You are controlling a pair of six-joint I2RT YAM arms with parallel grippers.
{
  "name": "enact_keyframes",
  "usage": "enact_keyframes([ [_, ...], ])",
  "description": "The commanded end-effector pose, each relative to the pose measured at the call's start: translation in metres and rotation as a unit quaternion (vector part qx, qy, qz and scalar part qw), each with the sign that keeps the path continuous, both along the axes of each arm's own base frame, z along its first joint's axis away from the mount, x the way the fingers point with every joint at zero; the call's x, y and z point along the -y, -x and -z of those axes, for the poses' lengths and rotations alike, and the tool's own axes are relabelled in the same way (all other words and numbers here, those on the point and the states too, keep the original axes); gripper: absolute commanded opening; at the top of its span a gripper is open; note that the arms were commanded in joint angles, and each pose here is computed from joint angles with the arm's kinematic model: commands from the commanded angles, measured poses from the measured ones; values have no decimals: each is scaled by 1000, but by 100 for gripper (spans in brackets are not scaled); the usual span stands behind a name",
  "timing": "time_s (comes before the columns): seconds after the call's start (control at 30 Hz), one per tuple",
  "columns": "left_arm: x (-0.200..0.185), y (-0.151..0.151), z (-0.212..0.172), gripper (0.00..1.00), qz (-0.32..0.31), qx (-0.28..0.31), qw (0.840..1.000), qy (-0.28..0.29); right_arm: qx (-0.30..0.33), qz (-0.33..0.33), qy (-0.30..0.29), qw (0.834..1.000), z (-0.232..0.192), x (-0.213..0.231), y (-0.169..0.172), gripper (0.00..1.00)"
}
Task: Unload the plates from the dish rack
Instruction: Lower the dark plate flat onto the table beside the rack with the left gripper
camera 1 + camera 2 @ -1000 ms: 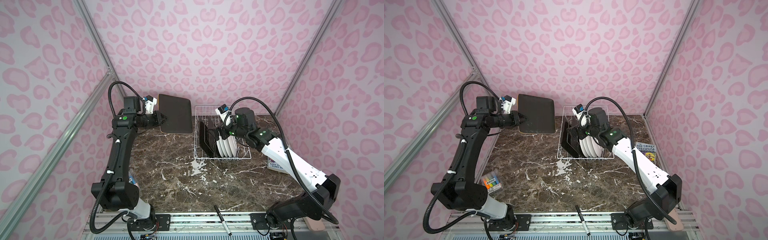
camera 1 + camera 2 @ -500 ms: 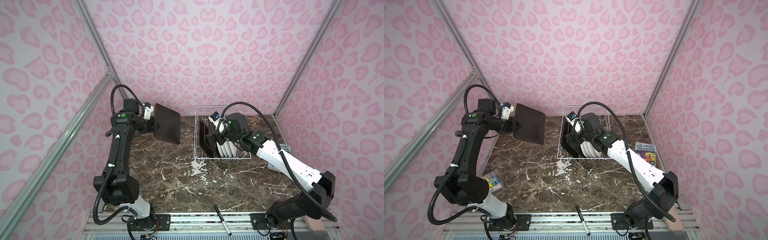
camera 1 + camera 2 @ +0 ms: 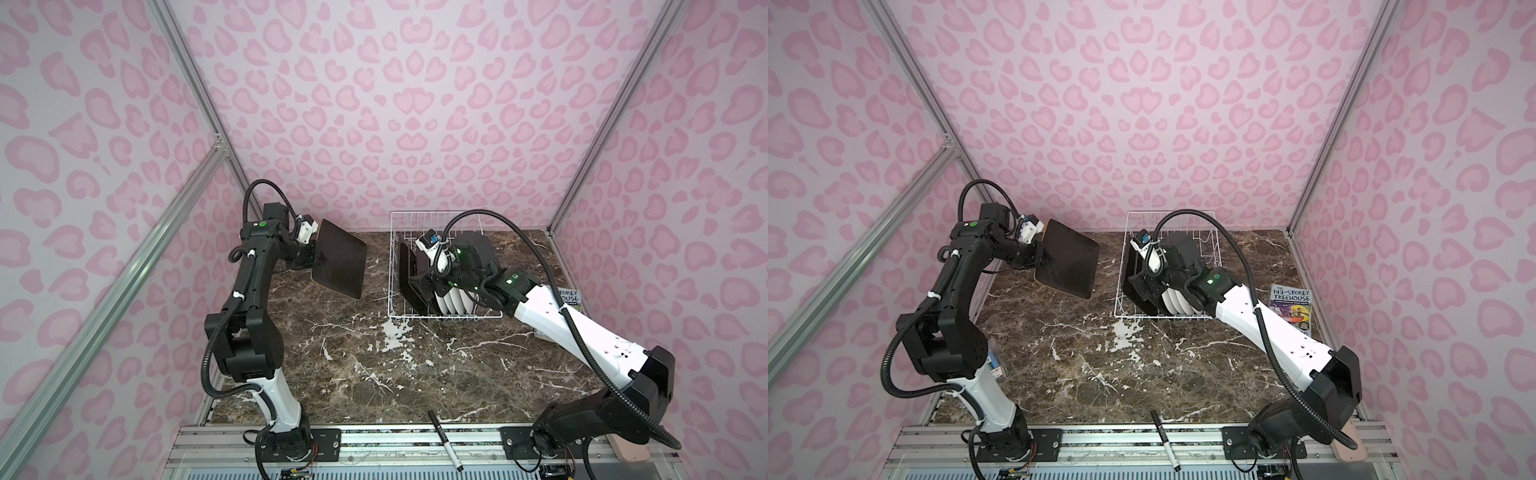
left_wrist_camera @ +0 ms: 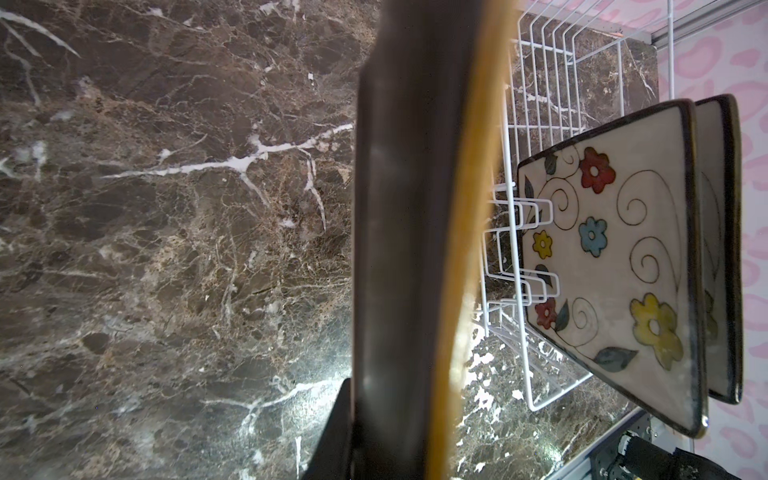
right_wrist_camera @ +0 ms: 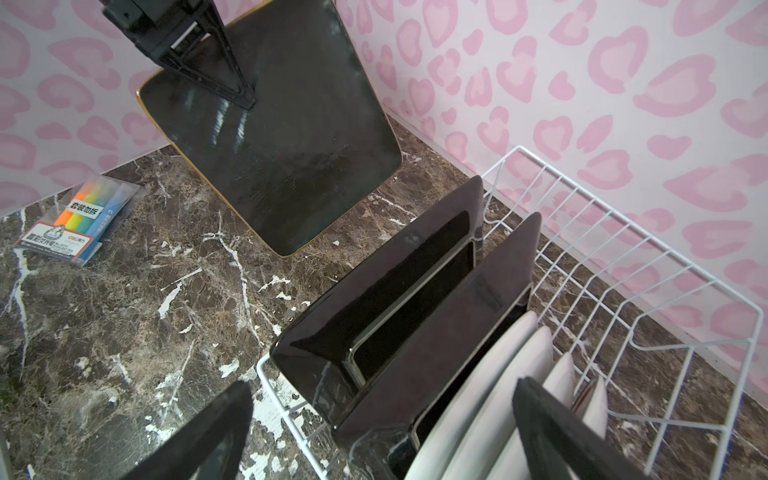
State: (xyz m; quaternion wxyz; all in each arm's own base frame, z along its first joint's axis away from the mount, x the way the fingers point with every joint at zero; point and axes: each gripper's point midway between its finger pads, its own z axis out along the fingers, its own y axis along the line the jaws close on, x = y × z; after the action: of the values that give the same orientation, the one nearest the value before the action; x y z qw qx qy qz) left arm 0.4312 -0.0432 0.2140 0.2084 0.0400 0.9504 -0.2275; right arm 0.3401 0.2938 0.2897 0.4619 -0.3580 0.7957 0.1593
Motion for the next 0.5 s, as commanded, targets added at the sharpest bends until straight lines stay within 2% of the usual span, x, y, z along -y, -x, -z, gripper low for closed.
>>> enact_keyframes([
  [0.0, 9, -11, -5, 4, 34, 24, 999, 23, 5, 4, -9, 1000, -3, -2, -1, 99],
  [0.47, -8, -21, 40, 4, 38, -20, 997, 70, 3, 4, -4, 1000, -4, -1, 5, 99],
])
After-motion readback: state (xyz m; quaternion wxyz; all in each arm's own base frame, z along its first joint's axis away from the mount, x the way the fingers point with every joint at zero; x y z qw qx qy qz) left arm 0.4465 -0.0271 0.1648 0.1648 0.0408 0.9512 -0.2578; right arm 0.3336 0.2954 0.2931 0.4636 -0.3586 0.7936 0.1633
